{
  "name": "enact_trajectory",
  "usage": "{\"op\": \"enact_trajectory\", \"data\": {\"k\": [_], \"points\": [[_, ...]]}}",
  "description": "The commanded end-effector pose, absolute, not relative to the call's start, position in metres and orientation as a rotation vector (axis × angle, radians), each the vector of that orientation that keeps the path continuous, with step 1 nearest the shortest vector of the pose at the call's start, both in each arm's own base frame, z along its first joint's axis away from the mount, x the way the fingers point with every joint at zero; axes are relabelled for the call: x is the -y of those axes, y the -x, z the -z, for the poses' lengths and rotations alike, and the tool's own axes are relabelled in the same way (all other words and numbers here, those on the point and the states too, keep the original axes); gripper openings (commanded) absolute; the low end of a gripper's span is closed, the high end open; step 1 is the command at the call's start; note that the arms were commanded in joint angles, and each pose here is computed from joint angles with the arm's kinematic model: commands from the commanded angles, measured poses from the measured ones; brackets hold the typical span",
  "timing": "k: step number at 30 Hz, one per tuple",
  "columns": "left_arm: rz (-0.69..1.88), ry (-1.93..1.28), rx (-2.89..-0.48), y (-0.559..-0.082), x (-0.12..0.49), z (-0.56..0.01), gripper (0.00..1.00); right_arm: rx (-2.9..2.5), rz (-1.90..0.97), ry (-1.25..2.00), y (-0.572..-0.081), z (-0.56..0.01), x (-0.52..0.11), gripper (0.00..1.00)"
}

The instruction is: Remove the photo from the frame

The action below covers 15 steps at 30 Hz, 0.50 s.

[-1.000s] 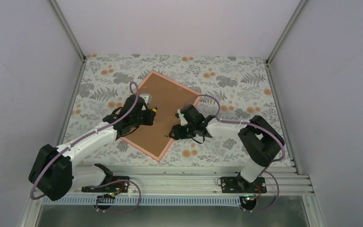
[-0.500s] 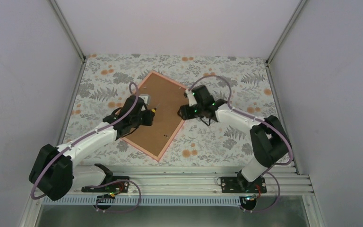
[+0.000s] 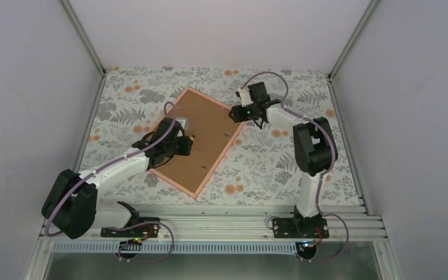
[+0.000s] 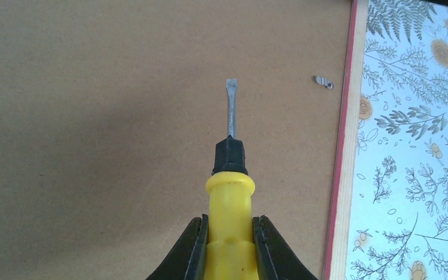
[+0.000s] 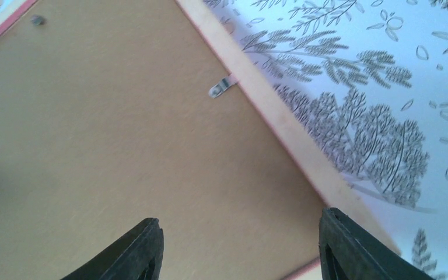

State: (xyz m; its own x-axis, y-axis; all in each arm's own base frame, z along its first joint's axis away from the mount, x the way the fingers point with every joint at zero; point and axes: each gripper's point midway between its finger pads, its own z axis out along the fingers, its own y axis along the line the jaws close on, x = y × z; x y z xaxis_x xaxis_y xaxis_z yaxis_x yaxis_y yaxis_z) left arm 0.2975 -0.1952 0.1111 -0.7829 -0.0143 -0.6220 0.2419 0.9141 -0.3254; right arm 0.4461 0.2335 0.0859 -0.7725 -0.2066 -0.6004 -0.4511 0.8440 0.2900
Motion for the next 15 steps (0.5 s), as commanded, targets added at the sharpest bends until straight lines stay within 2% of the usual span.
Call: {"op": "enact_trajectory", "data": {"k": [1,11,15], "points": [[0.552,-0.193,-2.381,-0.309,0.205,-0.122,0.02,-2.383,-0.566,0.542,-0.478,-0.087,-0.237,0.58],[0.561,-0.222,-2.400,-0.311,0.211,-0.113,0.02,-2.423,-0.540,0.567,-0.508,-0.048,-0.237,0.57],[0.580,-0.230,-2.408,-0.310,0.214,-0.111,0.02,-2.452,-0.555,0.591,-0.504,-0.033,-0.238,0.51]]}}
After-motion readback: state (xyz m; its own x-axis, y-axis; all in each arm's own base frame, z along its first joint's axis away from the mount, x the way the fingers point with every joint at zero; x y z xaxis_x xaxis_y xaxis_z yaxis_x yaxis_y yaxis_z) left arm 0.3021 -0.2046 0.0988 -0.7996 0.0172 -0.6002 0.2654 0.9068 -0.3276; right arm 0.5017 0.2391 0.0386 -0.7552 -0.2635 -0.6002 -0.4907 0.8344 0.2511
